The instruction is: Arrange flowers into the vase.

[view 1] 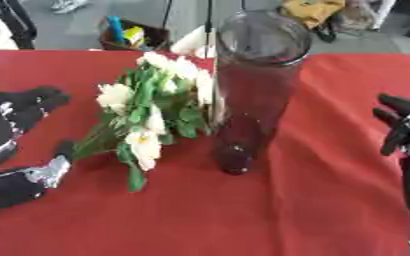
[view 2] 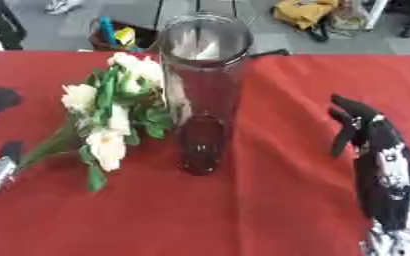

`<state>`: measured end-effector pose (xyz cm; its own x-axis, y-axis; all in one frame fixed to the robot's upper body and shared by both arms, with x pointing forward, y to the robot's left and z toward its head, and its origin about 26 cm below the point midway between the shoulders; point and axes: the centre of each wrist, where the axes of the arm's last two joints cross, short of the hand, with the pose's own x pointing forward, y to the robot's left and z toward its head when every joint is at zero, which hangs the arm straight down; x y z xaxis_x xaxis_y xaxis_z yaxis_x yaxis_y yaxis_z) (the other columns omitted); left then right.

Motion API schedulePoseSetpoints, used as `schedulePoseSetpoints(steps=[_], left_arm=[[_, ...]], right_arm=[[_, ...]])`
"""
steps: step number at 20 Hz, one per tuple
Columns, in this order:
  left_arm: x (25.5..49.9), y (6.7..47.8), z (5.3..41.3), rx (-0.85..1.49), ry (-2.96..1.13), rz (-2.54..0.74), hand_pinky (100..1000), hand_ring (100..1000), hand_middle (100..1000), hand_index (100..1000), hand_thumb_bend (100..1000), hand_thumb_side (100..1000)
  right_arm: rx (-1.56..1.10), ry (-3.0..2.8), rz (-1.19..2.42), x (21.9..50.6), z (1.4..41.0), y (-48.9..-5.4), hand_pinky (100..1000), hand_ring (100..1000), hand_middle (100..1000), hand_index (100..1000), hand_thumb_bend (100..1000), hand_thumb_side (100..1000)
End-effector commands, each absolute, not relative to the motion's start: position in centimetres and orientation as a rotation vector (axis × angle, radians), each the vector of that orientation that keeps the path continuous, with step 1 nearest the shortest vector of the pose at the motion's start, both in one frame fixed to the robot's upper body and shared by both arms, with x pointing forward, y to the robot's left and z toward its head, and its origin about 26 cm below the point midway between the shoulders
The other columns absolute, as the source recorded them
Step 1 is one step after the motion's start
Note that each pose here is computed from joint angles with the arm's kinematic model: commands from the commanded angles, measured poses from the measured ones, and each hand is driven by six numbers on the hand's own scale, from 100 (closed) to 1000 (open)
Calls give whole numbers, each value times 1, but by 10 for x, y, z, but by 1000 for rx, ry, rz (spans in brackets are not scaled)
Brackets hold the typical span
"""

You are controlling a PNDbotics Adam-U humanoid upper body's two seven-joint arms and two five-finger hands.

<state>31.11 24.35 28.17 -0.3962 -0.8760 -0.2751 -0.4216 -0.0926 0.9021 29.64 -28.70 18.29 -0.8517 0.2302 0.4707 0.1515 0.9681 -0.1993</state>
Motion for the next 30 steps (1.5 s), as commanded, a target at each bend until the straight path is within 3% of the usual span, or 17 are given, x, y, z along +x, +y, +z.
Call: schedulePoseSetpoints(steps=[1,14,30], left_arm=[[307,243,287,1416,-1788,-1499,851,834,908,1000,100,998],[307,243,283,1316,-1718,-1497,828,796,939,1000,132,1000],[306,230,293,1120,-1550,-1460,849,826,969,1000,341,1000]], right_arm=[[-276,-2632,233,295,190,-286,887,910,297,810,100,1000],[-268,-2625,242,295,190,-287,889,910,296,809,100,1000],[-246,-2598,234,291,186,-295,884,904,299,803,100,1000]])
